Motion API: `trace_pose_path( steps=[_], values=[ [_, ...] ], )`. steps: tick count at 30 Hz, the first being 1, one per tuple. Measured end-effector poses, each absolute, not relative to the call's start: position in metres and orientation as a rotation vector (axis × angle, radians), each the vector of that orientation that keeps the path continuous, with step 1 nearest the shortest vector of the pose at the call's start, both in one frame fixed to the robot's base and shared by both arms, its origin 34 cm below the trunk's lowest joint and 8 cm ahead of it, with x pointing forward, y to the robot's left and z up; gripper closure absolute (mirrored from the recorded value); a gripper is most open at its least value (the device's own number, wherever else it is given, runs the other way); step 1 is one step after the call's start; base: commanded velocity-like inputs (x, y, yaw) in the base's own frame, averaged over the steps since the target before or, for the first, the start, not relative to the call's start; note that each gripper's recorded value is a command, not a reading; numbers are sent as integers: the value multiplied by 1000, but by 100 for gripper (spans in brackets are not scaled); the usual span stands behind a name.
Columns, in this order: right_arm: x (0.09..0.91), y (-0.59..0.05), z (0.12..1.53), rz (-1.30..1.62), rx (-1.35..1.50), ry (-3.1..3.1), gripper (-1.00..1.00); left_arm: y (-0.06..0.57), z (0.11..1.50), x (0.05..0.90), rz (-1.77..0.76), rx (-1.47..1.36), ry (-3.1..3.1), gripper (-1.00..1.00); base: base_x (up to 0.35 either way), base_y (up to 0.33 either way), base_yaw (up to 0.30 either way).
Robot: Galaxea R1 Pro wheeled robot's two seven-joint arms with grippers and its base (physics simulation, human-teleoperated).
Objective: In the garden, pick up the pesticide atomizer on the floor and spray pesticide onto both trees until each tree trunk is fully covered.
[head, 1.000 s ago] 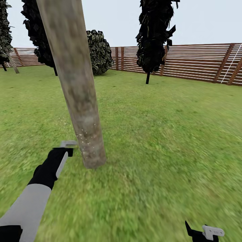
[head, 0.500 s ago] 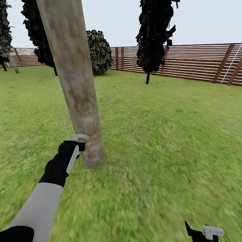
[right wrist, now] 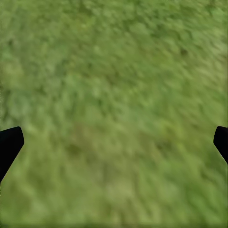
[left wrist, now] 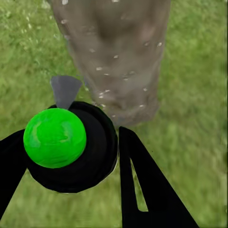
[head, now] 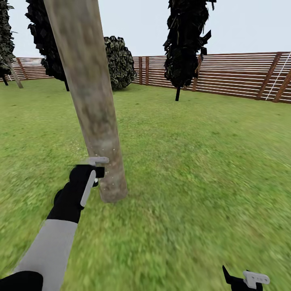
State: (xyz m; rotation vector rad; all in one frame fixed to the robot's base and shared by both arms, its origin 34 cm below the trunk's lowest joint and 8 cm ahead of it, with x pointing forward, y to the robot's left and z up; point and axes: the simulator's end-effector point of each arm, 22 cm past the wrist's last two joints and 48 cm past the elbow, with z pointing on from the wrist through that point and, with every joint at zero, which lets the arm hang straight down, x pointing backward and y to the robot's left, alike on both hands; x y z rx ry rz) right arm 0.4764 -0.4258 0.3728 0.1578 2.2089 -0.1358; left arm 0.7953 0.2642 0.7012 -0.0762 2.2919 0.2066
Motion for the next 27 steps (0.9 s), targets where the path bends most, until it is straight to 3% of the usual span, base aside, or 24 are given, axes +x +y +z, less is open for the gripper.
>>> trace_pose_path(
  steps=[6,13,19,27],
  values=[
    [476,-425,372,-135,158,2210,-100,255,714,799,201,-66,2273,100,0,0,0],
    [476,-425,373,-135,158,2209,-100,335,738,805,307,-178,2233,100,0,0,0],
    [476,-425,372,-134,158,2209,-100,328,727,803,291,-167,2248,100,0,0,0],
    [474,-421,369,-124,163,2217,-100,322,605,750,301,-142,2363,100,0,0,0]
  ],
)
